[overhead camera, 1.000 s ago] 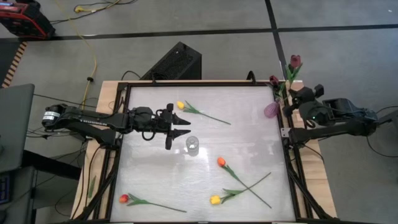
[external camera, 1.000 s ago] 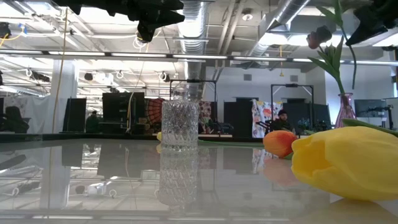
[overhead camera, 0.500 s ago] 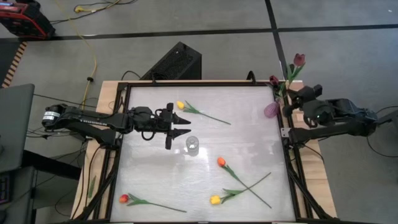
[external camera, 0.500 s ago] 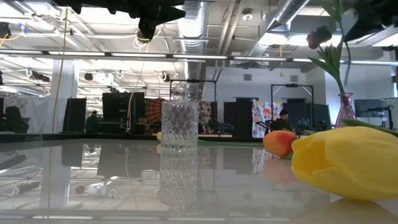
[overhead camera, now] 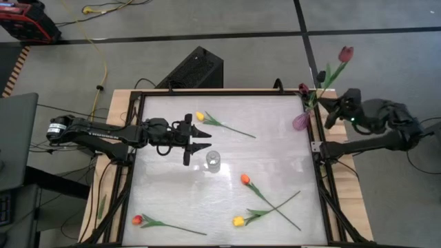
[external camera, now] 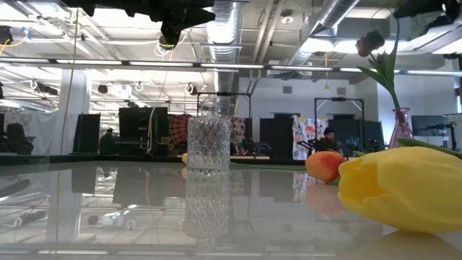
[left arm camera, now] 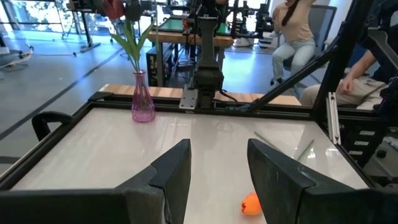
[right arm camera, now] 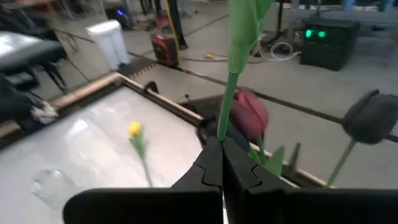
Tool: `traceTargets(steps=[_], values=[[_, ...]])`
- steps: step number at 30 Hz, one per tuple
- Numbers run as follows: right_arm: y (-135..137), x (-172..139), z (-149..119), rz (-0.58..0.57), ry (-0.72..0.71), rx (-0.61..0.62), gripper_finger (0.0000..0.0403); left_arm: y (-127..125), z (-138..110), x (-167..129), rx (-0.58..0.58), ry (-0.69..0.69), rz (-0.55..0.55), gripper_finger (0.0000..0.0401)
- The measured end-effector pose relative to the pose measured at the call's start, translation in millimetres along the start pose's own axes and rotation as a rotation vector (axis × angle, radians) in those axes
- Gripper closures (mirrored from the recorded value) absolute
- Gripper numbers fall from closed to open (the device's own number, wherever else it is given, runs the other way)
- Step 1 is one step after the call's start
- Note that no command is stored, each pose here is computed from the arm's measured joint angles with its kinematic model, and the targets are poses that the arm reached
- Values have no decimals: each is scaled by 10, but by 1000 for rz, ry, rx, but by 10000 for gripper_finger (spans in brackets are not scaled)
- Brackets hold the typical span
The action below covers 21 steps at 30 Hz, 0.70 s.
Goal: Sort flowers into vase by color
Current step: Put the red flower into the violet vase
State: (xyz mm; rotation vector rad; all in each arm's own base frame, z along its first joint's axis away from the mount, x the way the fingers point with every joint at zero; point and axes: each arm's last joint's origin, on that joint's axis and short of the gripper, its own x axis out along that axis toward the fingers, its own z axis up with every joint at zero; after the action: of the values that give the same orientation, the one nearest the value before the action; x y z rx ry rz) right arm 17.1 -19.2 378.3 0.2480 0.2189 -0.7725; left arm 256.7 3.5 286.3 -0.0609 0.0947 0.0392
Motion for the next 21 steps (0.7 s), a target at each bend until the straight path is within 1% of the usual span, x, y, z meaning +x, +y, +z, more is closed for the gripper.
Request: traceTargets(steps=[3, 5, 8, 10, 13, 15, 17, 21], values=[[-7, -58, 65, 79, 3, 28, 385, 1, -18, 0, 18, 18, 1, 254], [-28, -88, 74, 86, 33, 6, 385, 1, -19, 0, 25, 20, 1, 254], [-108, -167, 86, 58, 66, -27, 385, 1, -16, 0, 32, 17, 1, 254], [-155, -216, 121, 20, 46, -23, 385, 1, -16, 0, 32, 16, 1, 254], [-196, -259, 176, -49, -8, 15, 385, 1, -15, 0, 32, 16, 1, 254], [-162, -238, 223, -62, -55, 69, 385, 1, -15, 0, 32, 16, 1, 254], [-64, -174, 281, -23, -79, 86, 385, 1, -14, 0, 32, 14, 1, 254], [250, 16, 399, 186, -37, 45, 385, 1, -14, 0, 51, 14, 1, 254]])
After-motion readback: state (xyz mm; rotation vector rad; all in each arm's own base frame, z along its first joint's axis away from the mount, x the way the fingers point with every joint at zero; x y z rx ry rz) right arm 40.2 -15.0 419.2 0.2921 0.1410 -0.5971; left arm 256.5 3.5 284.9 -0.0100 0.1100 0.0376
